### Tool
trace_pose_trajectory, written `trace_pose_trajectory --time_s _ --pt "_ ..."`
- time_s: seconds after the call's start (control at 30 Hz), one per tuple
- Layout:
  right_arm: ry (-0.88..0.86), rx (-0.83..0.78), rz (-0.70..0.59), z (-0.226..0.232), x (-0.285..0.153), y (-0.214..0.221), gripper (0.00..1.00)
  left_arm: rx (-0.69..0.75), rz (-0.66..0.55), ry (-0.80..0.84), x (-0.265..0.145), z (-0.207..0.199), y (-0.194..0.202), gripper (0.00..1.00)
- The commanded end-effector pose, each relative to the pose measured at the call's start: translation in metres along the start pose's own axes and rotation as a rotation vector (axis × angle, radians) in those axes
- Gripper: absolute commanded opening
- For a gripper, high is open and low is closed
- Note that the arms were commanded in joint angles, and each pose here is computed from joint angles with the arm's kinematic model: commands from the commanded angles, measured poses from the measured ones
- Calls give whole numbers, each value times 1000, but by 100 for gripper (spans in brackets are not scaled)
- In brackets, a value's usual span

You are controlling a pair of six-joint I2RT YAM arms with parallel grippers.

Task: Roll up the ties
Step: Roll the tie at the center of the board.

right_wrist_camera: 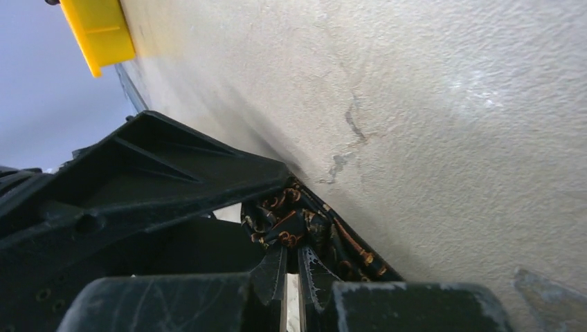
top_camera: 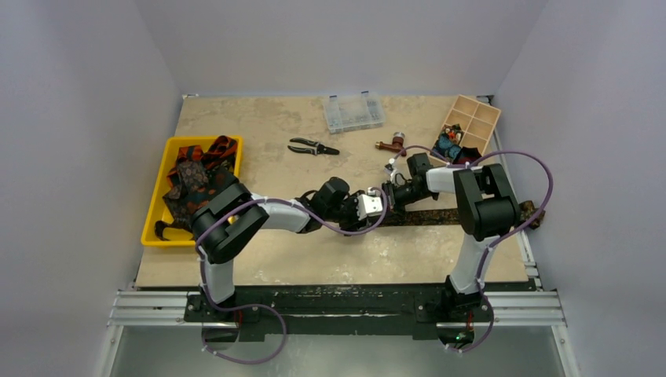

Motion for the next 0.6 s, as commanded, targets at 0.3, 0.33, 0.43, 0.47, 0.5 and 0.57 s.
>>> trace_pose_trajectory --time_s 0.3,0.33,0.43,0.47,0.5,0.57 --pt "173 15 67 -46 -9 9 0 34 -140 164 -20 -5 11 64" --pt "179 20 66 -48 -11 8 0 38 -143 170 -18 -5 11 63" --pt "174 35 66 -51 -13 8 0 55 -154 172 -12 -3 4 63" --pt "172 37 69 -51 -13 8 0 68 -159 168 -11 -2 1 63" --pt "168 35 71 -51 -13 8 0 77 -164 166 -9 -2 -2 63" --pt "162 39 74 -52 -12 9 0 90 -170 162 -6 -2 -8 64"
Point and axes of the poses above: each gripper's point midway between its finger pads, its own x axis out along the fingers, its own z axis along the line the jaws close on, y = z × x, the point moved 3 cm from there along -x, back along the fingers, and after that the axes turned 10 degrees about -x, right-handed, at the moved point
